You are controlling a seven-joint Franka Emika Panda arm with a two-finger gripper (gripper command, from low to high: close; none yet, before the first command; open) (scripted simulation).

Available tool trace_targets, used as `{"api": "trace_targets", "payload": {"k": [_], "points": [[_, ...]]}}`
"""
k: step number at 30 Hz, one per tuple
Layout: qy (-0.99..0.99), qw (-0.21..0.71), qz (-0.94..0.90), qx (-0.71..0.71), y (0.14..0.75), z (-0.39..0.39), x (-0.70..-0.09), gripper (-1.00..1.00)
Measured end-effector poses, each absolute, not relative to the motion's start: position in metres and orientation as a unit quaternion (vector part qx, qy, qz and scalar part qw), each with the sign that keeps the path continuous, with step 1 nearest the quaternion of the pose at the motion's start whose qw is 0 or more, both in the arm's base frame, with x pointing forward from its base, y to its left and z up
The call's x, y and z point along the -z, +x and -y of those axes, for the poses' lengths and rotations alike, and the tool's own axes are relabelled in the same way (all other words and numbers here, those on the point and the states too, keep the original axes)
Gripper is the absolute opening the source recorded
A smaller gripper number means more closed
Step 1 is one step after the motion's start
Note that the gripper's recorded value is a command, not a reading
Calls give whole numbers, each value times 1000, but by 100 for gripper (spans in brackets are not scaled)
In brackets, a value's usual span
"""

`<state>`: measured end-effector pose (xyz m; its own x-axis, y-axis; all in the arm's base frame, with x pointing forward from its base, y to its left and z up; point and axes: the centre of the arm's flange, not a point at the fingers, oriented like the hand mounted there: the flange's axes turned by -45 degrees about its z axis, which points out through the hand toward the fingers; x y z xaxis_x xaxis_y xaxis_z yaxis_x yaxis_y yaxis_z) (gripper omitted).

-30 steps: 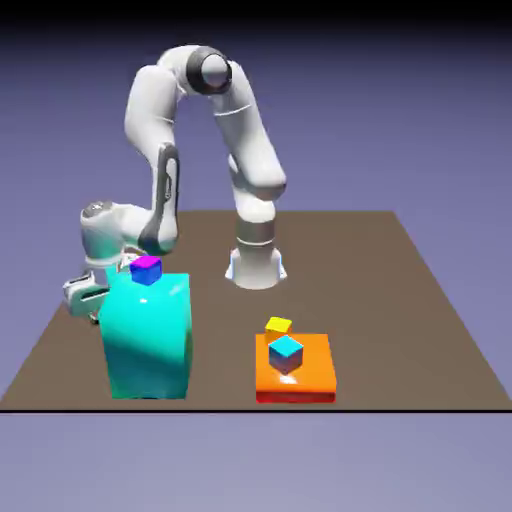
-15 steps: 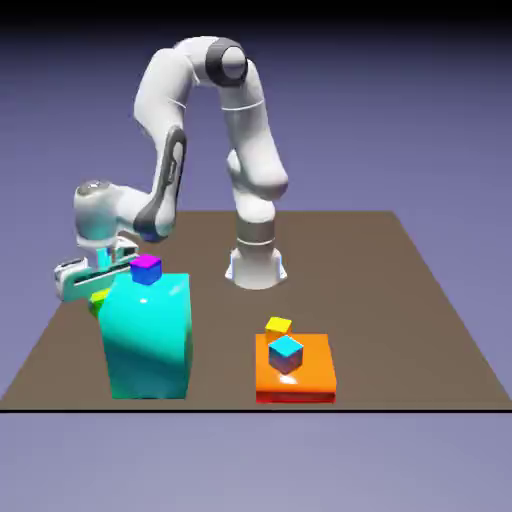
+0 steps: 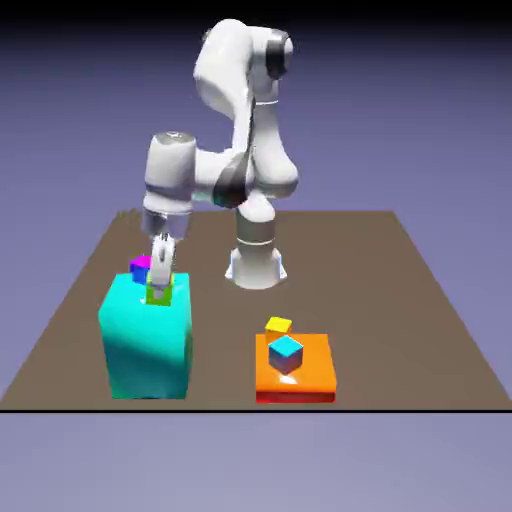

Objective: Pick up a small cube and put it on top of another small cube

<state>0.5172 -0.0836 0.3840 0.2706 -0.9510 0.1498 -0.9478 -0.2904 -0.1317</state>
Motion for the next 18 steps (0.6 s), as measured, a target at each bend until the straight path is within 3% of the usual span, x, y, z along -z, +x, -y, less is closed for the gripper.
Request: {"api": "trace_targets", "payload": {"k": [4, 18], "points": [[-865, 12, -494, 81, 514, -42, -393, -100], [-798, -1, -603, 2, 480, -62, -240, -100]]}}
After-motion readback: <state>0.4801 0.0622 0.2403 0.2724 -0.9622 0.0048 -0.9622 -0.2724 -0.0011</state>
